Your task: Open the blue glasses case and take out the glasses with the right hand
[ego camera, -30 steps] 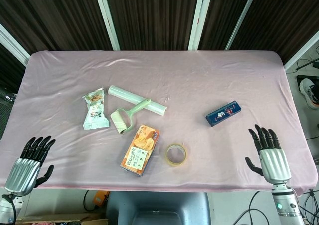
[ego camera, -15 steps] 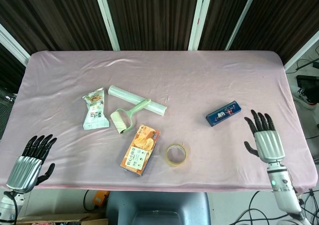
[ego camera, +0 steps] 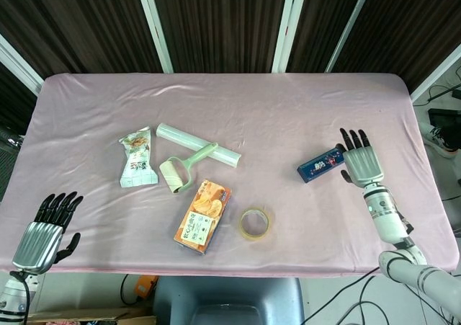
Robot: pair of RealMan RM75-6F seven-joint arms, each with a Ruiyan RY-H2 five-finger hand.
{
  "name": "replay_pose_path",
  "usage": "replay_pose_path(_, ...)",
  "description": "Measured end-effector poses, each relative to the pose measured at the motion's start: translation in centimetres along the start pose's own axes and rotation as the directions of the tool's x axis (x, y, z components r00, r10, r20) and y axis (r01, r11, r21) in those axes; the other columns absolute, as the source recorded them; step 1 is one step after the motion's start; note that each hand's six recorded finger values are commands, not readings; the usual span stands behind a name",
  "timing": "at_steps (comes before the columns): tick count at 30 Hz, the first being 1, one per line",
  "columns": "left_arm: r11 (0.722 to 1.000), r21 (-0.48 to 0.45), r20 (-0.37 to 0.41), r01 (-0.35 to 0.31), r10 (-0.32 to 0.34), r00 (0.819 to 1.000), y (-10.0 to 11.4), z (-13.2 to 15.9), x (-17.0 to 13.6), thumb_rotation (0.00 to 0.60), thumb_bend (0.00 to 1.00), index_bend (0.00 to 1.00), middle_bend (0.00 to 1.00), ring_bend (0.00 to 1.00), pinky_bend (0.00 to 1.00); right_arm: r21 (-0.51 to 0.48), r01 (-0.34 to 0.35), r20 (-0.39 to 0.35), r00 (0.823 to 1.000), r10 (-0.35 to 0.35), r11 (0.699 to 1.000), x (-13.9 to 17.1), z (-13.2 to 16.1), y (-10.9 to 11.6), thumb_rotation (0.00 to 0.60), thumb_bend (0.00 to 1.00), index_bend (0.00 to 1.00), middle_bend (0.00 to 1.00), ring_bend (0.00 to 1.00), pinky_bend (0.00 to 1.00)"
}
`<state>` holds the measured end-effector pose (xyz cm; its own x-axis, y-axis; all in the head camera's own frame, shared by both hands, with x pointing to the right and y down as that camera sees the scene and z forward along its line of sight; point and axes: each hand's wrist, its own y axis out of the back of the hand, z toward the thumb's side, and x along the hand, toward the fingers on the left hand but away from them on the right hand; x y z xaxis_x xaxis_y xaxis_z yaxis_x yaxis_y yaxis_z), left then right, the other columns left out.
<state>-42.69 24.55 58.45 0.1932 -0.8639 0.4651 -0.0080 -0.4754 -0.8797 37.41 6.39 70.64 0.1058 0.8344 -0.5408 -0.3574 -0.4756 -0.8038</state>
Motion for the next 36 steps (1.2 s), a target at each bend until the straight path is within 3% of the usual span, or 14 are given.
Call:
replay_pose_path(12,1.0,0.002,-0.003,0.001,-0.001,1.0,0.0,0.0,0.0,0.6,0.39,0.0,0.03,0.0,0.0,0.017,-0.076,-0.062,0.995,0.077,0.997,-1.5,2.7,-0.6,0.6,0.42,0.41,0.05,0.0,0.0)
replay_pose_path(36,1.0,0.001,-0.004,-0.001,0.001,1.0,0.1,-0.2,-0.1,0.6,0.39,0.0,0.03,0.0,0.0,0.056,-0.106,-0.139,0.984,0.113,0.993,-1.4,6.2,-0.4,0.6,0.45,0.49,0.05,0.0,0.0)
